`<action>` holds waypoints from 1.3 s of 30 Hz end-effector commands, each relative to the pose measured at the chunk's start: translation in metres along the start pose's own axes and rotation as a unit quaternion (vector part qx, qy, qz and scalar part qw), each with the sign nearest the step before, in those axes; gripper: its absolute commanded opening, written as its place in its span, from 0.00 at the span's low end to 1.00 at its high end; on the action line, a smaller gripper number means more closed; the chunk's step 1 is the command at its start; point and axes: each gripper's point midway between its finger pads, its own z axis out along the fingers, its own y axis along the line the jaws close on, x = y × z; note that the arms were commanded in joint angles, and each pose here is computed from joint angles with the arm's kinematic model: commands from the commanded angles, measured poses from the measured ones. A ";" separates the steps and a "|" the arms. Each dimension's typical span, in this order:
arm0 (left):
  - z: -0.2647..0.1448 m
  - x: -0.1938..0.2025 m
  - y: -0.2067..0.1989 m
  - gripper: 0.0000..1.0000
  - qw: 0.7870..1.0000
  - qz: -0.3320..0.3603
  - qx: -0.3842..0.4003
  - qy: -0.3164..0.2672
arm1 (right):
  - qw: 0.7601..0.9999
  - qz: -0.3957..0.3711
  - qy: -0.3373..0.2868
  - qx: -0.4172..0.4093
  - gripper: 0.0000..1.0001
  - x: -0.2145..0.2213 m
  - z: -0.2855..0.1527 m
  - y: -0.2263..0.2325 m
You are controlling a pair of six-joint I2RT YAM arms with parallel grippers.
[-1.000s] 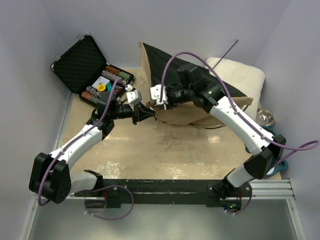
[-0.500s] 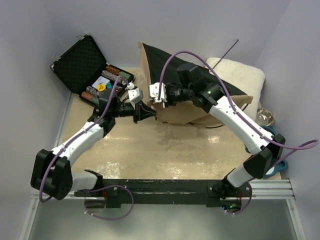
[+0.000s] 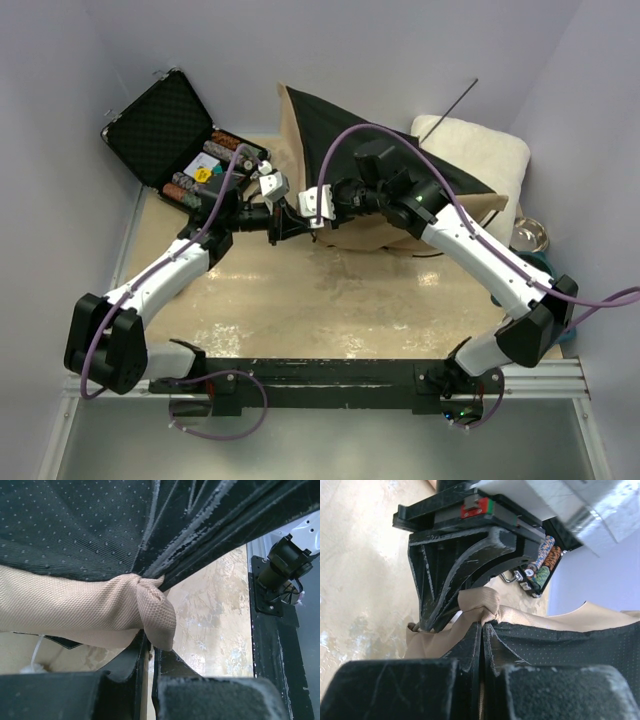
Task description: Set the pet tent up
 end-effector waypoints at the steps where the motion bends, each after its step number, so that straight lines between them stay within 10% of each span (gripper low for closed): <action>1: -0.003 -0.035 -0.009 0.00 0.999 0.009 -0.003 -0.033 | 1.000 -0.014 0.011 -0.012 0.00 0.003 -0.004 0.019; 8: -0.012 -0.048 -0.013 0.00 0.997 0.069 -0.017 -0.043 | 1.000 0.002 -0.002 -0.007 0.00 -0.004 -0.003 0.016; 14: -0.023 -0.016 -0.001 0.00 0.996 0.084 -0.039 0.007 | 0.996 0.059 -0.044 0.054 0.56 -0.039 -0.022 -0.020; 23: -0.075 0.025 0.047 0.01 0.987 0.087 -0.118 0.069 | 0.959 0.149 -0.146 0.190 0.94 -0.093 -0.109 -0.077; 34: -0.120 -0.027 0.200 0.61 0.955 0.039 -0.286 0.066 | 0.883 0.235 -0.167 0.371 0.98 -0.062 -0.223 -0.151; 39: -0.138 -0.047 0.189 0.79 0.959 0.082 -0.261 0.077 | 0.862 0.293 -0.100 0.401 0.98 0.008 -0.238 -0.141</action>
